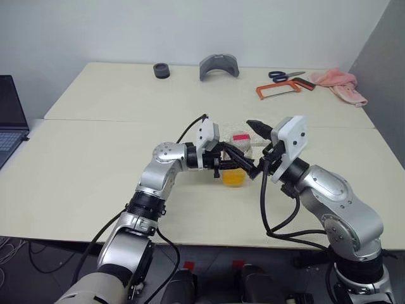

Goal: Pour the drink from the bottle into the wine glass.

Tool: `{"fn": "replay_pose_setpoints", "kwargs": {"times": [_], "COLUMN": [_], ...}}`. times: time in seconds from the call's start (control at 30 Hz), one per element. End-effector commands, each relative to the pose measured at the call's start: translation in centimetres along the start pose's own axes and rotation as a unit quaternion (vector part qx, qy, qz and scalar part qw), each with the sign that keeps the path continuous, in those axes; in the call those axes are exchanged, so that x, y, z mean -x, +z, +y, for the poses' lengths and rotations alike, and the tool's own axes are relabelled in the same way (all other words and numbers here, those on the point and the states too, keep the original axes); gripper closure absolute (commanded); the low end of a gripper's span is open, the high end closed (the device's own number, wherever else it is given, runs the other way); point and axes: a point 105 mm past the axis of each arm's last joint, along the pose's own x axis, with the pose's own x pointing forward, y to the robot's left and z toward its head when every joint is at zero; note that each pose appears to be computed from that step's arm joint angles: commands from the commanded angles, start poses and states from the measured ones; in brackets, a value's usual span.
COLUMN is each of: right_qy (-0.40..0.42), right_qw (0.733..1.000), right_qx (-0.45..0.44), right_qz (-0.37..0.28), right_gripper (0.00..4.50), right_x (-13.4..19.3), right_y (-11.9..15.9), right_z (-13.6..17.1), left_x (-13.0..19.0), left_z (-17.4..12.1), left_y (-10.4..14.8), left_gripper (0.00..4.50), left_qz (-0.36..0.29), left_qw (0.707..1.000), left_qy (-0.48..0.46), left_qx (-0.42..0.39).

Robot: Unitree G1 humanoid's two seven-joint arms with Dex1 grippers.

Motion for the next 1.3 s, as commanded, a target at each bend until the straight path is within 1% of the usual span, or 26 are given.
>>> {"fn": "replay_pose_setpoints", "kwargs": {"times": [0.03, 0.17, 0.23, 0.3, 0.33, 0.43, 0.47, 0.5, 0.57, 0.6, 0.7, 0.77, 0.83, 0.9, 0.97, 1.1, 1.3], "right_qy": [0.015, 0.018, 0.027, 0.060, 0.099, 0.178, 0.220, 0.282, 0.354, 0.373, 0.396, 0.389, 0.356, 0.331, 0.282, 0.202, 0.101], "right_qw": [1.000, 1.000, 0.999, 0.998, 0.995, 0.983, 0.973, 0.955, 0.928, 0.920, 0.911, 0.914, 0.929, 0.939, 0.957, 0.978, 0.993], "right_qx": [0.004, -0.002, -0.002, 0.004, 0.015, 0.045, 0.067, 0.092, 0.110, 0.111, 0.091, 0.091, 0.090, 0.082, 0.067, 0.045, 0.040], "right_qz": [-0.013, -0.017, -0.022, -0.023, -0.021, -0.013, -0.004, 0.013, 0.039, 0.050, 0.066, 0.069, 0.051, 0.036, 0.017, -0.015, -0.039], "right_gripper": [1.19, 2.62, 2.69, 2.69, 2.69, 2.69, 2.69, 2.69, 2.69, 2.69, 2.69, 2.69, 1.93, 1.31, 0.63, 0.62, 0.62], "right_x": [0.0, 0.0, -0.1, 0.0, 0.1, 0.5, 0.5, 0.5, 0.4, 0.2, 0.0, -0.1, -0.4, -0.3, 0.1, 1.0, 0.0], "right_y": [0.6, 0.7, 0.8, 0.9, 0.9, 0.8, 0.8, 0.9, 1.6, 1.9, 2.4, 2.4, 2.8, 3.2, 3.7, 3.7, 2.3], "right_z": [0.6, 0.6, 0.7, 1.3, 1.7, 2.1, 1.9, 1.3, -0.1, -0.6, -1.3, -1.7, -2.4, -2.8, -3.2, -2.5, -0.4], "left_x": [-0.3, -0.2, -0.2, -0.1, -0.1, 0.1, 0.2, 0.4, 0.7, 0.7, 0.6, 0.6, 0.6, 0.6, 0.6, 0.5, 0.0], "left_z": [0.3, 0.3, 0.2, 0.2, 0.2, 0.1, -0.1, -0.5, -1.0, -1.1, -1.0, -0.9, -0.8, -0.7, -0.4, -0.1, -0.4], "left_y": [1.5, 1.5, 1.4, 1.4, 1.5, 1.6, 1.6, 1.5, 1.4, 1.4, 1.5, 1.6, 1.6, 1.7, 1.9, 2.2, 2.0], "left_gripper": [2.78, 2.78, 2.79, 2.79, 2.79, 2.79, 2.79, 2.79, 2.79, 2.79, 2.81, 2.81, 2.81, 2.82, 2.82, 2.82, 2.82], "left_qz": [-0.012, -0.012, -0.011, -0.011, -0.011, -0.008, -0.005, 0.003, 0.013, 0.014, 0.010, 0.004, -0.001, -0.006, -0.017, -0.036, -0.039], "left_qw": [0.999, 0.999, 0.999, 0.999, 0.999, 0.999, 0.999, 0.998, 0.997, 0.997, 0.997, 0.998, 0.998, 0.999, 0.999, 0.999, 0.999], "left_qy": [-0.005, -0.003, -0.004, -0.004, -0.006, -0.016, -0.026, -0.042, -0.064, -0.067, -0.059, -0.049, -0.037, -0.027, -0.010, 0.012, 0.006], "left_qx": [-0.031, -0.033, -0.033, -0.033, -0.033, -0.035, -0.036, -0.038, -0.041, -0.042, -0.043, -0.043, -0.042, -0.041, -0.039, -0.032, -0.024]}}
